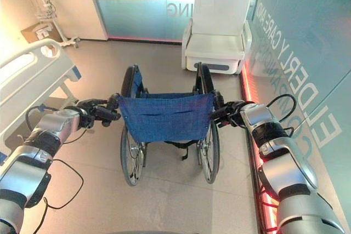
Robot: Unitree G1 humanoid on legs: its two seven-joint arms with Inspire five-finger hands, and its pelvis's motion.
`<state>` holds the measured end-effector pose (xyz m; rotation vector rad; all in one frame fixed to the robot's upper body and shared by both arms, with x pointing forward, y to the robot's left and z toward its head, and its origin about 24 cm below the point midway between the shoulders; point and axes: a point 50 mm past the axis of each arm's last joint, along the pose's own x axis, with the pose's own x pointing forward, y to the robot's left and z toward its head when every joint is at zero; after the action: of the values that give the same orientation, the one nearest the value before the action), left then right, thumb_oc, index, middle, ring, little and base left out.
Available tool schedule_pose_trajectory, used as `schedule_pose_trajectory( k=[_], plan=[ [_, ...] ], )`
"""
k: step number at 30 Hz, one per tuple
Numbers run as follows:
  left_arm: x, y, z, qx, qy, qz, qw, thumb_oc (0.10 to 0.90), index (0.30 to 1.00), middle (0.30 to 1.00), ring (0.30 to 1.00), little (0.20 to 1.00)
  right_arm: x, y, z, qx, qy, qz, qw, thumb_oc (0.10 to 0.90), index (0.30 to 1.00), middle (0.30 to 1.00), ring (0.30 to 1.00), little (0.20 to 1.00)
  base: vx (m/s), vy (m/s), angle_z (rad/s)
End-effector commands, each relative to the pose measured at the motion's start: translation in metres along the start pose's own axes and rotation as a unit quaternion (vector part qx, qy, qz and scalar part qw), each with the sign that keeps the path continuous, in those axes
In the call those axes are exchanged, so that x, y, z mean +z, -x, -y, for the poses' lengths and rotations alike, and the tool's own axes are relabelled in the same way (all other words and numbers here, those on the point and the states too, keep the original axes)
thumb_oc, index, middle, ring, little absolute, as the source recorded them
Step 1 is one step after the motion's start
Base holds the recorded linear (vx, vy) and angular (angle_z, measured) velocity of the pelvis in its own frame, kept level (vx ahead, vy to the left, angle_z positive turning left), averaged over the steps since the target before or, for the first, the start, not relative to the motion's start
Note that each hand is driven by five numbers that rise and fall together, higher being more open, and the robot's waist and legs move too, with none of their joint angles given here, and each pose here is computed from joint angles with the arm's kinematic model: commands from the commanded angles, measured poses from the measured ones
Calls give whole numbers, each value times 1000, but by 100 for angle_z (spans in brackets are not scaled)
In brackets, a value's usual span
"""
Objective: Push the wheelchair next to the bed
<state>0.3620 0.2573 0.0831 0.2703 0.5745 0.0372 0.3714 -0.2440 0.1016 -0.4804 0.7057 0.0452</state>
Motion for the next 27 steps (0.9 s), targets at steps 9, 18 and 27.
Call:
schedule_pose_trajectory(
  k=[9,18,27],
  plan=[
    [-22,2,-16,47,-66,-28,996,400,300,300,300,300,-1,7,18,-91,111,24,989,400,300,300,300,300,35,55,0],
    [-12,3,-15,51,-93,-11,994,400,300,300,300,300,11,13,20,-117,140,42,982,400,300,300,300,300,65,117,-1],
    [4,6,-18,57,-133,28,989,400,300,300,300,300,11,21,34,-148,154,36,976,400,300,300,300,300,91,148,-4]
  ],
)
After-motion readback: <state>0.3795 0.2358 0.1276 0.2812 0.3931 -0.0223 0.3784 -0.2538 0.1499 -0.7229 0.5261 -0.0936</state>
